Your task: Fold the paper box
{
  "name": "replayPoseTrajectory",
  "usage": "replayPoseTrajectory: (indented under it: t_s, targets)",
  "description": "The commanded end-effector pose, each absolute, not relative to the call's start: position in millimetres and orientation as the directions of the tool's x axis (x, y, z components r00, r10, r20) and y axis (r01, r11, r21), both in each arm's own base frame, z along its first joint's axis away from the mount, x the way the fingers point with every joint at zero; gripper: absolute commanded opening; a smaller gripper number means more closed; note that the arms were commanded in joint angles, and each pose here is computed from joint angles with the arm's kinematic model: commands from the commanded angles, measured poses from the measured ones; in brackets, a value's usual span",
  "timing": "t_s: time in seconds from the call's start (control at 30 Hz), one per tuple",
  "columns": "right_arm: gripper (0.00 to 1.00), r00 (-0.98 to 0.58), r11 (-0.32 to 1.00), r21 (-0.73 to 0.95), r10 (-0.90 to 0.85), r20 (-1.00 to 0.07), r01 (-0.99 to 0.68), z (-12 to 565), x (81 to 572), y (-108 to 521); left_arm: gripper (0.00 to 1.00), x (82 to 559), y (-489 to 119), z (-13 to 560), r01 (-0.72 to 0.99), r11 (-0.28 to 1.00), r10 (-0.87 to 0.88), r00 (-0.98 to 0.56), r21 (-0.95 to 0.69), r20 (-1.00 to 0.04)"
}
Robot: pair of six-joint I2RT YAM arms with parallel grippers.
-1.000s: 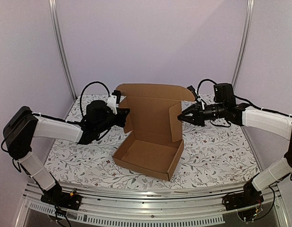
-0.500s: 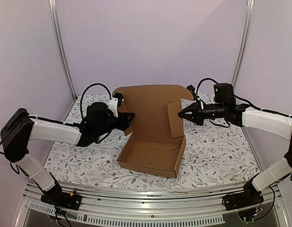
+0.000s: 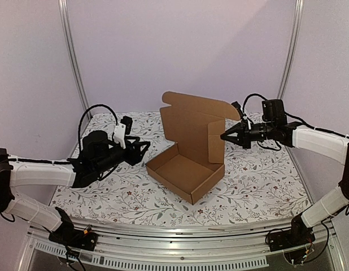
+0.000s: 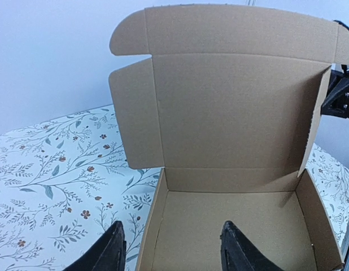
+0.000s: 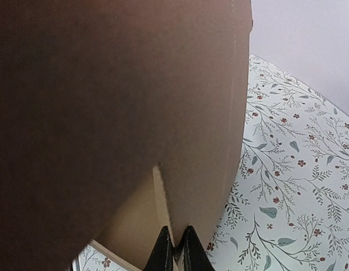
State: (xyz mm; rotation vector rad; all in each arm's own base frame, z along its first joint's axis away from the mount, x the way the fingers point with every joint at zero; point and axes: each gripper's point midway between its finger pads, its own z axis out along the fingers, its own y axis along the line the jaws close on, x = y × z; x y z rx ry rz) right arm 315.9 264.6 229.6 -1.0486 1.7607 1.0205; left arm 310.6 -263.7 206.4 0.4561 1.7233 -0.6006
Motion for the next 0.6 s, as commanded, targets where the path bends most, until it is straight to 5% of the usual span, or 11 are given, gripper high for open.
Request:
replayPoseTrajectory:
  t_s: [0.0,0.23,0.57]
  targets:
    - [0.0,-0.355,0.218,0.304,-0.252,-0.9,-0.927,228,300,271,0.58,321,-264,193,0.564,0.816,0.008,-0.229,-0.126,-0.973]
    - [0.0,-0.36,0.162,0.327,-0.257,-0.897,-0.931,235,286,272,0.64,368,-277,185,0.572,0.818,0.068,-0.2,-0.061,-0.977]
    - [0.0,-0.362,0.091,0.352,-0.3,-0.882,-0.932,231,268,270,0.65,398,-305,170,0.753,0.646,0.09,-0.24,-0.127,-0.967]
